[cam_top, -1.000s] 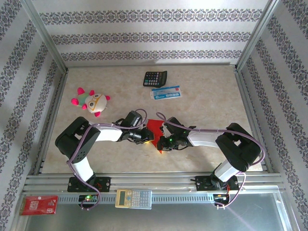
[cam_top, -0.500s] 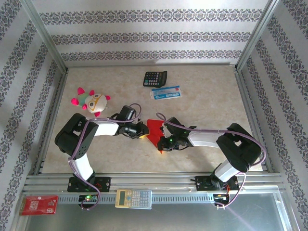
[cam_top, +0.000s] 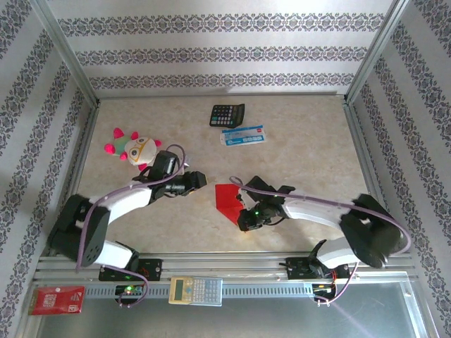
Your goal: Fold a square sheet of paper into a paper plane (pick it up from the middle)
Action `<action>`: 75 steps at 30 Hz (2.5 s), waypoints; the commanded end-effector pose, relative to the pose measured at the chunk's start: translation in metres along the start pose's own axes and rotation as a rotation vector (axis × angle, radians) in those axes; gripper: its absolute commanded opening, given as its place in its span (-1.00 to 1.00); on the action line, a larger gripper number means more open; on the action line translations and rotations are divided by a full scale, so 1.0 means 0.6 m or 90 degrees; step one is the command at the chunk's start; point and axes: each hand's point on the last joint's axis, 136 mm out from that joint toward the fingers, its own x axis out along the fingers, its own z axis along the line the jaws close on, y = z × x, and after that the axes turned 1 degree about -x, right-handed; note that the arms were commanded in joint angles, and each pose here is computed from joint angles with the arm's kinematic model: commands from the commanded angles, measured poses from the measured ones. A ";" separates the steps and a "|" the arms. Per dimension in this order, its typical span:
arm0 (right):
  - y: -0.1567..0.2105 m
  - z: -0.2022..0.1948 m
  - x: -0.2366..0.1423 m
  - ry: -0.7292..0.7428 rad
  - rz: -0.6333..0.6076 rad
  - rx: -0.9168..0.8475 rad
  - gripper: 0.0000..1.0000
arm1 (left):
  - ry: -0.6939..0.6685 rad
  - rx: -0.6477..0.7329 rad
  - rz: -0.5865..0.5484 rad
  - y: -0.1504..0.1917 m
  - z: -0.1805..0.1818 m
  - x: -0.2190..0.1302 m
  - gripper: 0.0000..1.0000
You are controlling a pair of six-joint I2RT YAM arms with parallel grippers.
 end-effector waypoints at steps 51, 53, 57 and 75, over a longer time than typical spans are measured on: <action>-0.063 -0.104 0.029 0.143 -0.092 0.143 -0.66 | -0.005 -0.002 0.205 0.147 -0.028 0.102 0.11; -0.060 -0.105 0.030 0.143 -0.090 0.144 -0.67 | -0.003 -0.004 0.207 0.146 -0.029 0.106 0.10; -0.056 -0.106 0.031 0.144 -0.088 0.144 -0.69 | 0.012 -0.011 0.201 0.142 -0.036 0.110 0.09; -0.053 -0.111 0.031 0.151 -0.086 0.145 -0.75 | 0.064 -0.062 0.143 0.116 -0.046 0.108 0.08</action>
